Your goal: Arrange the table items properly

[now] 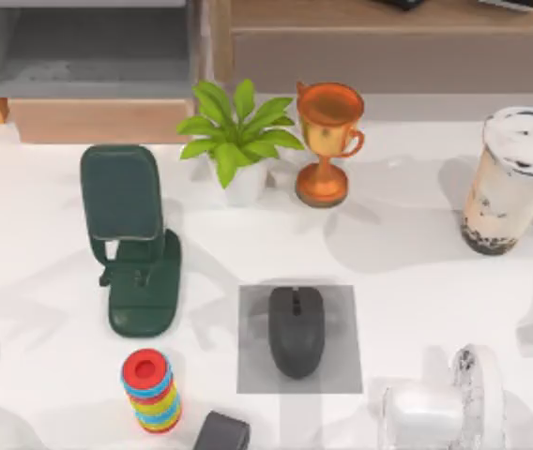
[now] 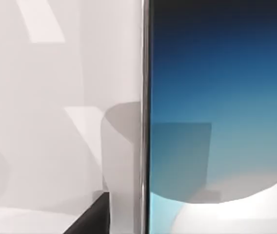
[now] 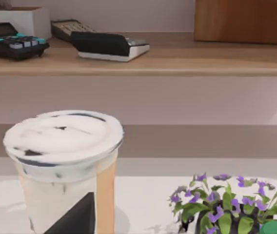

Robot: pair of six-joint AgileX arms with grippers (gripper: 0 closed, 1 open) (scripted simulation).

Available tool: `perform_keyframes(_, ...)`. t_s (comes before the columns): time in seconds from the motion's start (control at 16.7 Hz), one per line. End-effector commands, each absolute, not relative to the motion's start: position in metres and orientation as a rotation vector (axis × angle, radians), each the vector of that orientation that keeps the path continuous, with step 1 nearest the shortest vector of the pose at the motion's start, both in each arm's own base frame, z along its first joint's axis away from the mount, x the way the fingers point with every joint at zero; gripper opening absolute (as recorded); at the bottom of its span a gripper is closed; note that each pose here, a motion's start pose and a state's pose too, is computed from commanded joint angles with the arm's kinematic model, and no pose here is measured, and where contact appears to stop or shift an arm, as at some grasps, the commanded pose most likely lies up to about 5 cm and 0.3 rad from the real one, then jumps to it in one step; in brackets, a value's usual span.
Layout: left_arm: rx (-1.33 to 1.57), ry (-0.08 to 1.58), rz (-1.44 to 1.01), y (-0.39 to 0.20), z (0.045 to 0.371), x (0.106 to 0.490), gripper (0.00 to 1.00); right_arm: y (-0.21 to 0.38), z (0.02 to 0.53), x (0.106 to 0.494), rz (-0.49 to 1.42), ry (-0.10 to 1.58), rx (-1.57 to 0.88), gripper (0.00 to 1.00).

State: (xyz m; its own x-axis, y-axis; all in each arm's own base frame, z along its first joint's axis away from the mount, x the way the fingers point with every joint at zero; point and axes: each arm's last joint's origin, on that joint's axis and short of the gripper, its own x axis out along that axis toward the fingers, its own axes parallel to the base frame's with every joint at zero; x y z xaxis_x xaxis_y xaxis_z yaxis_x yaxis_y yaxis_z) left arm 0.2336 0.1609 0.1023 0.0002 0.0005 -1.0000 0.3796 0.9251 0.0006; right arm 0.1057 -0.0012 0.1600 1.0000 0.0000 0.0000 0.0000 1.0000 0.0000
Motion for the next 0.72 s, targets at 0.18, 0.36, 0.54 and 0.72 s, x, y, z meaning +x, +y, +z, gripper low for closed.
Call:
perform_keyframes(0.18,0.306,1.549,-0.305,0.1609,0.1023,0.2336,0.4,-0.0012,0.16,0.1057,0.0,0.0,0.0,1.0)
perform_keyframes(0.36,0.306,1.549,-0.305,0.1609,0.1023,0.2336,0.17,-0.0012,0.16,0.1057,0.0,0.0,0.0,1.0)
perform_keyframes(0.54,0.306,1.549,-0.305,0.1609,0.1023,0.2336,0.0,-0.0012,0.16,0.1057,0.0,0.0,0.0,1.0)
perform_keyframes(0.72,0.306,1.549,-0.305,0.1609,0.1023,0.2336,0.0,-0.0012,0.16,0.1057,0.0,0.0,0.0,1.0)
